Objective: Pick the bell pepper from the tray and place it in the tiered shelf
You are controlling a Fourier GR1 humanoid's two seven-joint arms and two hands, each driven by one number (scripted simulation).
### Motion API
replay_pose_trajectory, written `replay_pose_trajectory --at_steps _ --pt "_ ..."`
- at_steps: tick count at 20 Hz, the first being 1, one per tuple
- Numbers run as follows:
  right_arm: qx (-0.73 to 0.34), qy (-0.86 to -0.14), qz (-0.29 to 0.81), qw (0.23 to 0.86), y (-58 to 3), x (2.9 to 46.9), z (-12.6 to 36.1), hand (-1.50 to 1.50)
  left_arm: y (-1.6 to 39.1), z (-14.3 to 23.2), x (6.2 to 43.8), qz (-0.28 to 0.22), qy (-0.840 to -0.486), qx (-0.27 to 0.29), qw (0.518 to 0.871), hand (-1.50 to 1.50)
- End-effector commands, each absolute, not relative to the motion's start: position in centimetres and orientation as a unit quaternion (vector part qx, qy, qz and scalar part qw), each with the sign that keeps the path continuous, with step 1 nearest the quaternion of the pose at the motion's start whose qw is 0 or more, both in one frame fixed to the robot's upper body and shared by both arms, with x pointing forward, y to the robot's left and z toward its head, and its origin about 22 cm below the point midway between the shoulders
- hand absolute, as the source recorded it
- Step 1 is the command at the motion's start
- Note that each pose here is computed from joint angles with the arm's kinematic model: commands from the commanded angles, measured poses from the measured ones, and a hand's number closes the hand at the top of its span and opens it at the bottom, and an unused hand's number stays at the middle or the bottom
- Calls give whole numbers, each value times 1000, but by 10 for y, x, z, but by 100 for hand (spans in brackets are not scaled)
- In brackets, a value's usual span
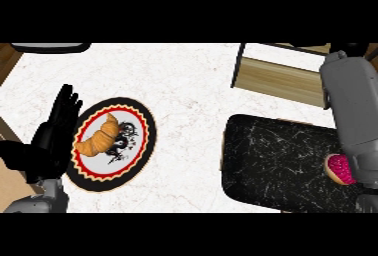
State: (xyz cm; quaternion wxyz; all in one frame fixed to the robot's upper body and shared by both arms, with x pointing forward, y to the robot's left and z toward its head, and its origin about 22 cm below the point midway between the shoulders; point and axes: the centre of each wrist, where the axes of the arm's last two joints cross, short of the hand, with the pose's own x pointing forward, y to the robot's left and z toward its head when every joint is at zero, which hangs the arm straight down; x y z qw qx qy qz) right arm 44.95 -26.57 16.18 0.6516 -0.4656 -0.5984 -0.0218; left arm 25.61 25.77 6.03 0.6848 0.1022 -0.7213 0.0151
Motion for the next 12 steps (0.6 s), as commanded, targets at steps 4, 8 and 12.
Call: replay_pose_trajectory --at_steps 4,8,12 --pt "-422 -666 -59 612 -270 448 183 -150 280 55 264 13 -722 103 684 0" --pt "-421 -674 -110 597 -271 440 195 -150 251 74 267 25 -714 113 690 0" --pt "-449 -658 -143 587 -293 421 215 -150 265 46 260 23 -713 114 691 0"
